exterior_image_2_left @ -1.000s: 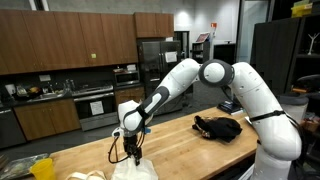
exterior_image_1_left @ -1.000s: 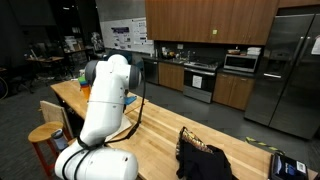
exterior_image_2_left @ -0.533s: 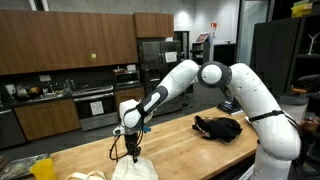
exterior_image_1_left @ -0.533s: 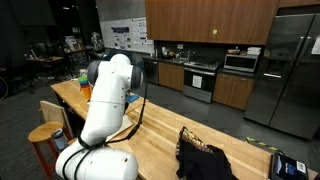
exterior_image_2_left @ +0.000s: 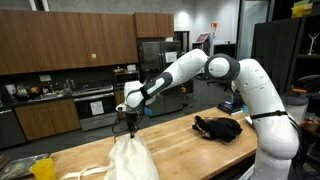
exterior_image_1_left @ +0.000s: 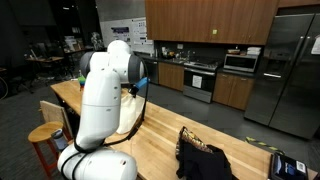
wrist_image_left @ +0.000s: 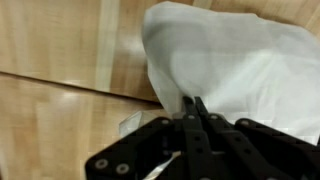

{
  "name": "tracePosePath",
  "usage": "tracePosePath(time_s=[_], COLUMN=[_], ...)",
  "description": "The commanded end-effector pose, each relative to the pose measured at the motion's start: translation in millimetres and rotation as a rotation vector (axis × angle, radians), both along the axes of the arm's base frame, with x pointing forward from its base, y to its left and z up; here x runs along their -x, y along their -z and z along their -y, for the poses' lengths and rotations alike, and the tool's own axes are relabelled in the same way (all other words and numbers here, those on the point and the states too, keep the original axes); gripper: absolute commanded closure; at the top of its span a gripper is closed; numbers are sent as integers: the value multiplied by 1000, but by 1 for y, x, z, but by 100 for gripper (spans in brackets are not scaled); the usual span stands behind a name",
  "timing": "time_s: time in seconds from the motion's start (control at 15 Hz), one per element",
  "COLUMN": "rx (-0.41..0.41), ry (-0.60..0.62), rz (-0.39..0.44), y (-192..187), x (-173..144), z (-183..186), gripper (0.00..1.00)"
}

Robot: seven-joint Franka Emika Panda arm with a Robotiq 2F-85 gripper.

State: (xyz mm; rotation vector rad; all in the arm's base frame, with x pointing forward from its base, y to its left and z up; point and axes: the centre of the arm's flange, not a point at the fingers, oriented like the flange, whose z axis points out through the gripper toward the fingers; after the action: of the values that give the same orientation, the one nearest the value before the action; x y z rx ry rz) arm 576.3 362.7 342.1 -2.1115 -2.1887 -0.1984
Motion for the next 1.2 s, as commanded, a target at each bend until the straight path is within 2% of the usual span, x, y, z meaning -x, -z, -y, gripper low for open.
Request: tracePosePath(time_s=[0.0,0.2,0.53,0.8,1.13], rx=[-22,-42,-69,-78,-95], ry=[142,295,581,812,1097], rz=[143,225,244,227,230], y=[-73,-117,-145,-153,-163], x=[4,5,31,73,146], z=[65,126,239,324,414], gripper=[99,99,99,99,99])
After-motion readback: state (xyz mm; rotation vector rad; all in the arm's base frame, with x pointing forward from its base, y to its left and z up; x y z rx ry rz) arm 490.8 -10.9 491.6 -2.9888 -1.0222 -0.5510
